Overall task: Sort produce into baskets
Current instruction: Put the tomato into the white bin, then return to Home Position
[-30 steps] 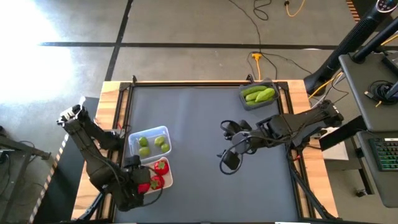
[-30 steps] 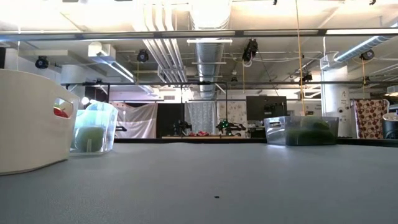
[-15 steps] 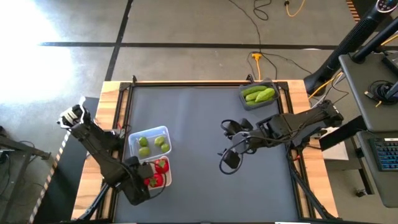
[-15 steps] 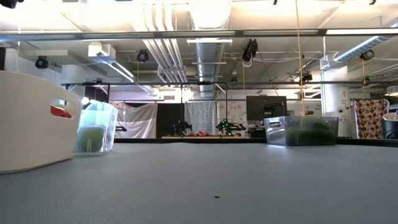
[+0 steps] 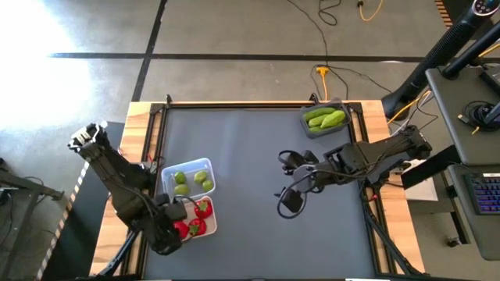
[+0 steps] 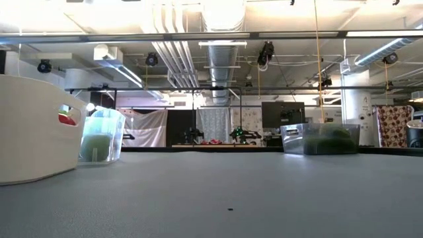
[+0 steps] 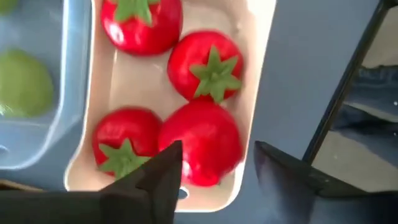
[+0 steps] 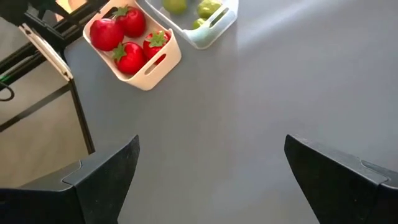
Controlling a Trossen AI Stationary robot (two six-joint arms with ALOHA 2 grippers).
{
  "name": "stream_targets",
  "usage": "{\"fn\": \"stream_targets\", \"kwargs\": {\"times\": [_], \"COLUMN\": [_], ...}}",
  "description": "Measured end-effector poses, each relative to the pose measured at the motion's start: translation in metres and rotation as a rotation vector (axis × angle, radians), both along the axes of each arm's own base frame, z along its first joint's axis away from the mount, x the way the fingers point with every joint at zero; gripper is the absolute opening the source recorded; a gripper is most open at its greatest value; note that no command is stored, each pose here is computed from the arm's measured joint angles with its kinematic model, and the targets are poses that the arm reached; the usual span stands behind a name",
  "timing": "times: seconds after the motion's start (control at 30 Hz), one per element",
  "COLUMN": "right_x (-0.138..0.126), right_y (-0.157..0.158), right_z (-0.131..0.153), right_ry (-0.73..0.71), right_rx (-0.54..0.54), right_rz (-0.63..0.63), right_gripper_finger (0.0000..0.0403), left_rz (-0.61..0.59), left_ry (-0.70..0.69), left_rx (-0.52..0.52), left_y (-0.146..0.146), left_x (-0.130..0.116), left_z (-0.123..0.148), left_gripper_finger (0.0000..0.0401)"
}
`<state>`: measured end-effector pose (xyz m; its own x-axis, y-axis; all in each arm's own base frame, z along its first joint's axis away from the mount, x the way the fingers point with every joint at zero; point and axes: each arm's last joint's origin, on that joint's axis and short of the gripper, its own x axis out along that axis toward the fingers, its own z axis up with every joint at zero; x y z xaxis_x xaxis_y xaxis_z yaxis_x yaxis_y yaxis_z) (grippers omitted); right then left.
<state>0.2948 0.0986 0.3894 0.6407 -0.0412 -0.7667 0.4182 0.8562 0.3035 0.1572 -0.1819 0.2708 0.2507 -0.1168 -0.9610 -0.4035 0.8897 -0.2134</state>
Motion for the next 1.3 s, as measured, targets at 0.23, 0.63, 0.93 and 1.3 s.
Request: {"fn": "stream_targets", "kwargs": {"times": [0.23,0.63,0.93,1.3], "right_x": [0.0,-0.002,0.022,-0.005], "right_y": [0.0,0.001,-0.024,-0.086], "right_z": [0.0,0.002,-0.001,-0.022], "right_ry": [-0.001,-0.001,-0.128,-0.578], "right_rx": [-0.003,0.05,-0.137,-0.069], "right_rz": [-0.002,-0.011,0.146,0.284], "right_gripper_finger": [0.0393,0.0393,0.0389,0.0226], "left_rz": [0.031,0.005,0.078,0.087], "left_ry": [-0.001,-0.109,-0.525,-0.936], "left_rx": [-0.105,-0.064,0.032,-0.061], "left_y": [-0.008,0.006,0.082,0.18], "left_x": [0.005,0.003,0.015,0.02], "left_z": [-0.031,-0.021,0.035,0.034], "left_gripper_finger": [0.0058,0.0004,0.0,0.0]}}
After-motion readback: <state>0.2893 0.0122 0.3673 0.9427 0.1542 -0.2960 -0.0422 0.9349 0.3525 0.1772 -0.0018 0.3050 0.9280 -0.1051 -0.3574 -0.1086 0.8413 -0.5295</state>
